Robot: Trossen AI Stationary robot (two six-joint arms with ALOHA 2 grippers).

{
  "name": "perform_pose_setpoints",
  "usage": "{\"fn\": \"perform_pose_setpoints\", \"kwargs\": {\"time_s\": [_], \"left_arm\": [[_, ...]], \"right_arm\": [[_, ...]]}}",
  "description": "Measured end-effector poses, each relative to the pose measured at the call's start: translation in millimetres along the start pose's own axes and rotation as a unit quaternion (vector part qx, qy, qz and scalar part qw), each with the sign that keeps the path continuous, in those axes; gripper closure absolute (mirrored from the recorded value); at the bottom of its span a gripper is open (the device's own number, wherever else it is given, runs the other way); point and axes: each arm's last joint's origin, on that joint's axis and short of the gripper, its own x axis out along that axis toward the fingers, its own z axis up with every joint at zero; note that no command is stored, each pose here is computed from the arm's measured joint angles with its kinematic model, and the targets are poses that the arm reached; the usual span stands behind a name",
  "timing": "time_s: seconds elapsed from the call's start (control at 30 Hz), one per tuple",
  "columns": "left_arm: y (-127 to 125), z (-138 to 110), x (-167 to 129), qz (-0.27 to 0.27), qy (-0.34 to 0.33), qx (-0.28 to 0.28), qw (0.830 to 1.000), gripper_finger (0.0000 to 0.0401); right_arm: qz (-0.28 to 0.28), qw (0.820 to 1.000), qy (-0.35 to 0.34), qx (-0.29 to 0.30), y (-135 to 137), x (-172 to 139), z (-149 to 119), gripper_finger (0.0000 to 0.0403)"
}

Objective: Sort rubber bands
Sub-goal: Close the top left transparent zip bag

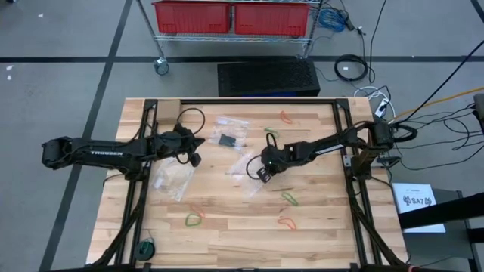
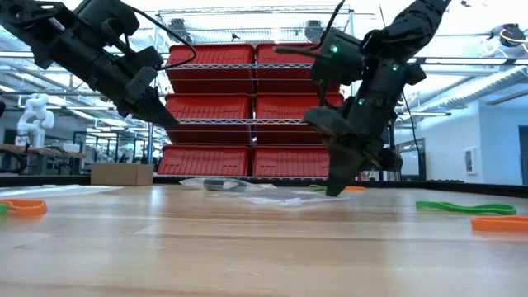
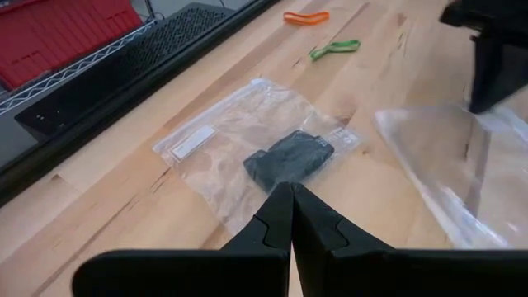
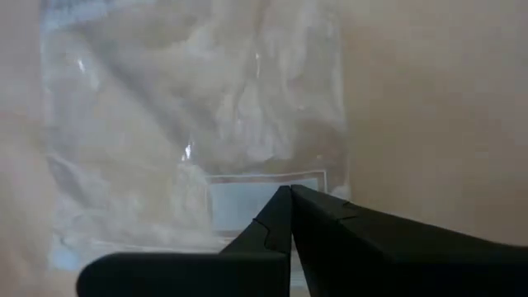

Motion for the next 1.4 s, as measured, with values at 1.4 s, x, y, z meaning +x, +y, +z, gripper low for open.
{"fn": "perform_pose_setpoints", "kwargs": {"time_s": [1.4], "left_arm": [[0.6, -3.4, -0.1, 0.003, 0.017, 0.018, 1.0, 0.0394]], "right_arm": [[-0.093, 0.984, -0.062, -0.139, 25.0, 21.8, 47.0, 0.0403]]}}
